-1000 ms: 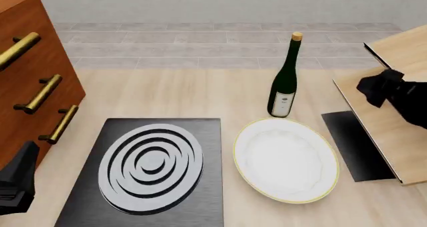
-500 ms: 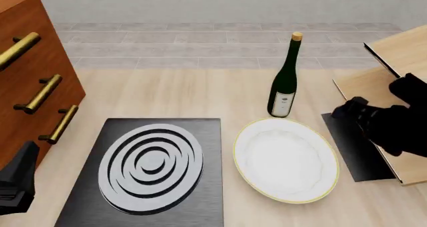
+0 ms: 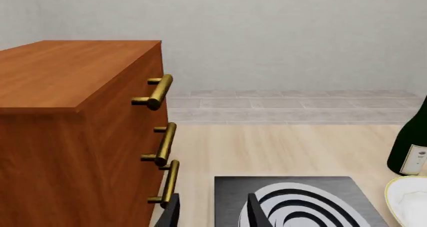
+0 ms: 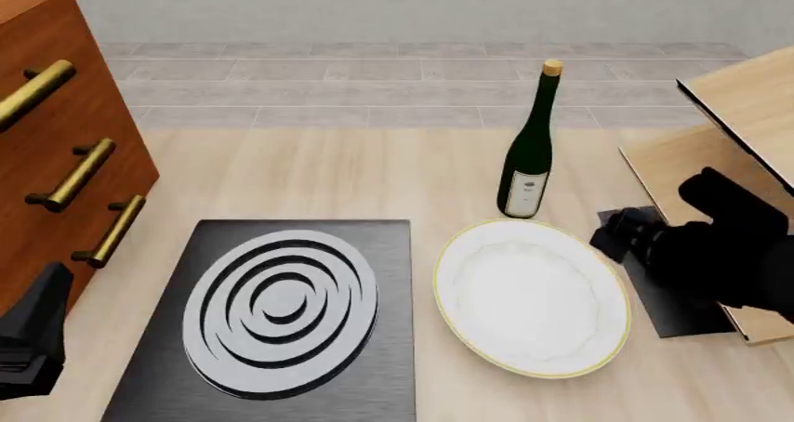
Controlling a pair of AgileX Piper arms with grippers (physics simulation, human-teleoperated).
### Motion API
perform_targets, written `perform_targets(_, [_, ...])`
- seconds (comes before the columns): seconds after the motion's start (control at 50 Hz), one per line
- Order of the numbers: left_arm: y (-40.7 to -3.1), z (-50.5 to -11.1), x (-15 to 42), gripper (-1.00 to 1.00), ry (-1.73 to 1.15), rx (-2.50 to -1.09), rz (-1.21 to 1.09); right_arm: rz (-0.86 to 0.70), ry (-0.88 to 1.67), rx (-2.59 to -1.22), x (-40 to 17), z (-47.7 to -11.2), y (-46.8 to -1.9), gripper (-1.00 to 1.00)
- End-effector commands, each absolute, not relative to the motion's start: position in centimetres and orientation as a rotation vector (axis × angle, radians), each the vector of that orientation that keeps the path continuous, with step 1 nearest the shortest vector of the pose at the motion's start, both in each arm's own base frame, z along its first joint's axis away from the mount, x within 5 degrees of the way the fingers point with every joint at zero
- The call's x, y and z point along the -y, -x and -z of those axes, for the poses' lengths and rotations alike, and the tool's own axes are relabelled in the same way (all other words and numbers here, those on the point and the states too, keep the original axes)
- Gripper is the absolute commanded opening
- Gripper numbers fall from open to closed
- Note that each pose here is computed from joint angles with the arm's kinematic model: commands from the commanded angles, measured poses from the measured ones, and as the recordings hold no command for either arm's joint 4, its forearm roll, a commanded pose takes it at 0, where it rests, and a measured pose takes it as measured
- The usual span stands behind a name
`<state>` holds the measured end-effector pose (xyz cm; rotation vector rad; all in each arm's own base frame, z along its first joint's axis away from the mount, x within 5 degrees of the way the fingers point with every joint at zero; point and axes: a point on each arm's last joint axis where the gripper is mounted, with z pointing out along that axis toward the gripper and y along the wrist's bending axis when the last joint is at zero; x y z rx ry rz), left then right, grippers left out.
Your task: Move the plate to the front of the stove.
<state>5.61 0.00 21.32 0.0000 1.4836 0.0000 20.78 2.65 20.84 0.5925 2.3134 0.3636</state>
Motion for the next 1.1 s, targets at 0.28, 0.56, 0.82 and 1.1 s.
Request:
perform_targets(0.28, [-5.6, -21.3, 0.0, 1.0, 0.0, -1.484, 0.0, -0.39, -0.625, -2.365, -3.2, -18.8, -18.4, 1.0])
perform_targets(0.56, [-5.6, -21.3, 0.0, 1.0, 0.0, -1.484, 0.0, -0.39, -0.642, -2.387, -3.2, -17.6, -17.9, 1.0])
perform_targets(0.82, [-5.6, -21.3, 0.0, 1.0, 0.0, -1.484, 0.0, -0.381, -0.657, -2.402, -3.0, -16.7, -17.1, 1.0])
perform_targets(1.1, [-5.6, -21.3, 0.0, 1.0, 0.0, -1.484, 0.0, -0.379, -0.668, -2.42, -3.0, -15.8, -16.6, 1.0])
